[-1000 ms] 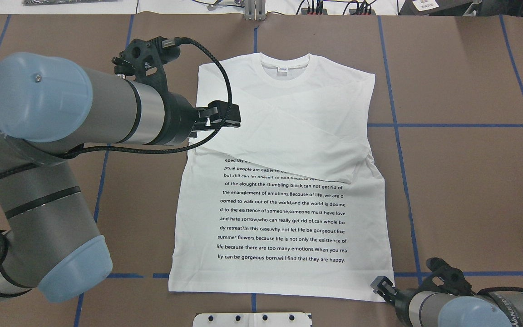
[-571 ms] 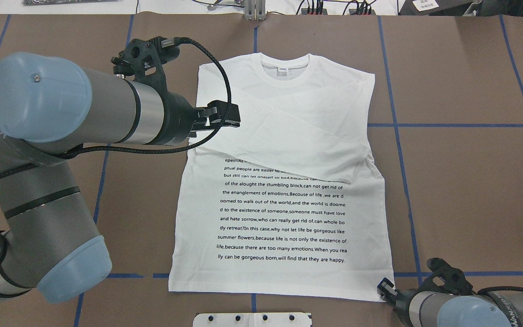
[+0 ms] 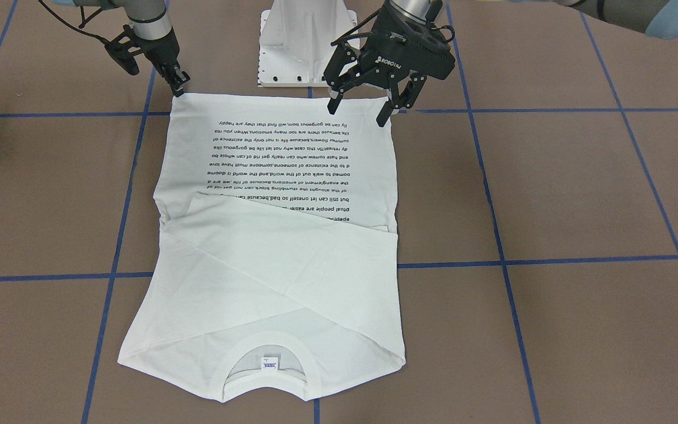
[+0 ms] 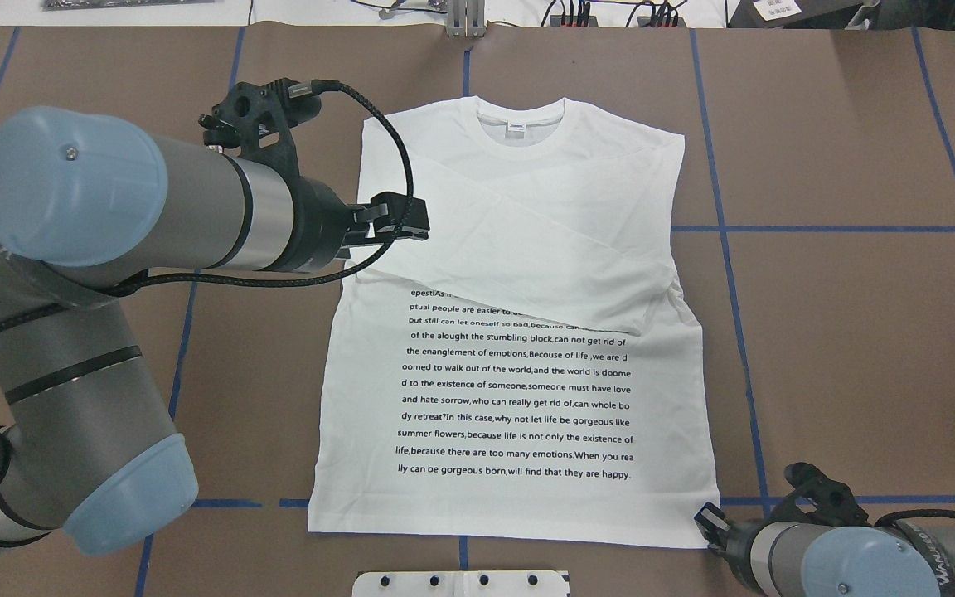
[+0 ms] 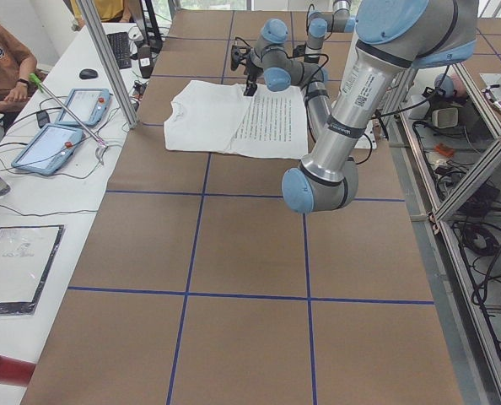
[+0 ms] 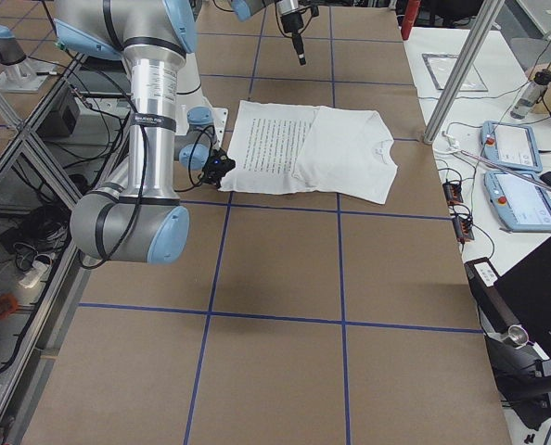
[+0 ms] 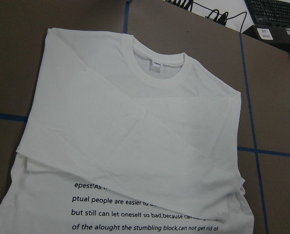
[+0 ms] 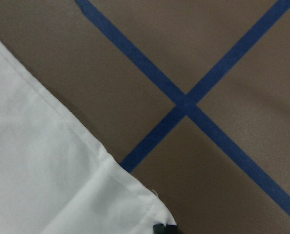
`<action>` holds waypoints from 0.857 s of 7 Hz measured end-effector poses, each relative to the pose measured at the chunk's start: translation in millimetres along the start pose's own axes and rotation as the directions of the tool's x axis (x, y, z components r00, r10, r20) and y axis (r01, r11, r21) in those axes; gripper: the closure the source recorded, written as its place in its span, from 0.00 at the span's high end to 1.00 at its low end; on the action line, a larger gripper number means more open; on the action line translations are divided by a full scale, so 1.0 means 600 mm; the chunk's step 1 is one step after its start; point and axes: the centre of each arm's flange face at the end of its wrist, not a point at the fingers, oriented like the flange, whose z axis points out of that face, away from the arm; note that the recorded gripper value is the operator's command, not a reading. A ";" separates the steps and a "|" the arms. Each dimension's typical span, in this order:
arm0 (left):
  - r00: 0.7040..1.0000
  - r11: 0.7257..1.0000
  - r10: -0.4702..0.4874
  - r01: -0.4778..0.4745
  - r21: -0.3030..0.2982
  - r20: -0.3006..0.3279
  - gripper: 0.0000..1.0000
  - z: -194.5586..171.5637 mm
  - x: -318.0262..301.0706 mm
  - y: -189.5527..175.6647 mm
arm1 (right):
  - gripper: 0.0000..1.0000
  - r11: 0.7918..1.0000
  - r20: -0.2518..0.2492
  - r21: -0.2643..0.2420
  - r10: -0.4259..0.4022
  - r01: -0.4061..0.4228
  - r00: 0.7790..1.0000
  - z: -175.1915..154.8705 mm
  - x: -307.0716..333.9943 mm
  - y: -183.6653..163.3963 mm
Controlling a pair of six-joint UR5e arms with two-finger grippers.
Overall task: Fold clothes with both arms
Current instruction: 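Move the left gripper down to the other hem corner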
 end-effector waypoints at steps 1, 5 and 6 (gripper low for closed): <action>0.998 0.998 -0.050 0.051 -0.034 0.032 0.94 0.020 -0.023 0.027 | 0.00 1.000 0.005 -0.006 0.005 -0.005 1.000 -0.007 -0.004 -0.002; 0.963 0.957 -0.111 0.171 -0.236 0.246 0.89 0.131 -0.145 0.258 | 0.00 0.997 -0.014 -0.064 0.033 -0.034 0.999 -0.031 -0.023 -0.017; 0.950 0.945 -0.117 0.196 -0.261 0.289 0.85 0.144 -0.167 0.299 | 0.00 0.996 -0.018 -0.075 0.038 -0.039 0.999 -0.035 -0.026 -0.020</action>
